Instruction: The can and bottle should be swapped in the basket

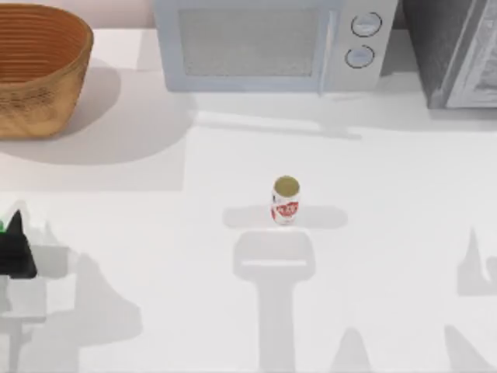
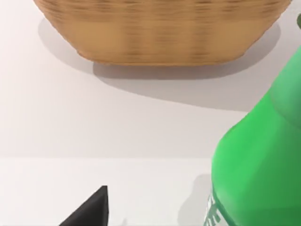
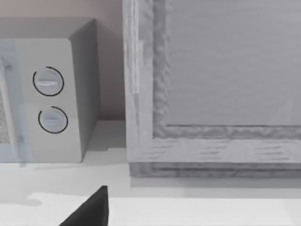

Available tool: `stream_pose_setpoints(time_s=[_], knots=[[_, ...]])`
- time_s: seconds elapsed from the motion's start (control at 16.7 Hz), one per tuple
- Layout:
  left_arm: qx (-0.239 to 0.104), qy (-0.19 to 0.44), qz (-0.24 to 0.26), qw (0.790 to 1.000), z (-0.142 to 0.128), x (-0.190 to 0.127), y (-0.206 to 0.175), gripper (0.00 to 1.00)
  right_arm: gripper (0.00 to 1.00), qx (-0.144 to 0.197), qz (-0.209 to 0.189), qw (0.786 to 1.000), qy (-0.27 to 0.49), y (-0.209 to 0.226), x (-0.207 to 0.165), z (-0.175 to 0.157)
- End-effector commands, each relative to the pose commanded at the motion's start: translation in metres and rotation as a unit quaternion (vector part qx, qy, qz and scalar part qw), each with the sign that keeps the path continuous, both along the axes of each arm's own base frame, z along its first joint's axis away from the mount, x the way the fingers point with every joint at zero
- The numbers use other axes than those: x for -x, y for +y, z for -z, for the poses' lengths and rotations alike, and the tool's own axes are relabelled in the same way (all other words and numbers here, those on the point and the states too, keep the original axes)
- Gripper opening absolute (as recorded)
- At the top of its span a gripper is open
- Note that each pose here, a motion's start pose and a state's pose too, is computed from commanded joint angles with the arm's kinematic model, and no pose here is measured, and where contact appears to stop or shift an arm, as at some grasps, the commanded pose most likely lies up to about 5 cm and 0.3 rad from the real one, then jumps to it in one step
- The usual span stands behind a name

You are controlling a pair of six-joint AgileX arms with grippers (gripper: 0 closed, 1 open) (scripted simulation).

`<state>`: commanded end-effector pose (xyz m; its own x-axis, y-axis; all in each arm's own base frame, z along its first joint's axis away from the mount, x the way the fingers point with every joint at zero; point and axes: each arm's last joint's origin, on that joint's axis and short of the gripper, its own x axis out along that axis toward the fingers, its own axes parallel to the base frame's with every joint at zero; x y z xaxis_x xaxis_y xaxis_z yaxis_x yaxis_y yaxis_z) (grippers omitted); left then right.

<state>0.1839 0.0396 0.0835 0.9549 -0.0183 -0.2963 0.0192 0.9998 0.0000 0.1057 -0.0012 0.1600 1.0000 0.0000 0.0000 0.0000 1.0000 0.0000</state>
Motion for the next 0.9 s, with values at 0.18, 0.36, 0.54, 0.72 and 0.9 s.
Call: stream_pose_setpoints(time_s=[0.18, 0.36, 0.54, 0.72, 0.9], knots=[[0.0, 0.0, 0.0, 1.0, 0.006, -0.013, -0.001, 1.0, 1.0, 0.0, 0.0, 1.0, 0.0, 0.0, 0.0, 0.0], [0.0, 0.0, 0.0, 1.0, 0.012, -0.021, -0.002, 1.0, 1.0, 0.0, 0.0, 1.0, 0.0, 0.0, 0.0, 0.0], [0.0, 0.0, 0.0, 1.0, 0.012, -0.022, -0.003, 1.0, 1.0, 0.0, 0.0, 1.0, 0.0, 0.0, 0.0, 0.0], [0.0, 0.0, 0.0, 1.0, 0.012, -0.022, -0.003, 0.92, 1.0, 0.0, 0.0, 1.0, 0.0, 0.0, 0.0, 0.0], [0.0, 0.0, 0.0, 1.0, 0.012, -0.022, -0.003, 0.7, 1.0, 0.0, 0.0, 1.0, 0.0, 0.0, 0.0, 0.0]])
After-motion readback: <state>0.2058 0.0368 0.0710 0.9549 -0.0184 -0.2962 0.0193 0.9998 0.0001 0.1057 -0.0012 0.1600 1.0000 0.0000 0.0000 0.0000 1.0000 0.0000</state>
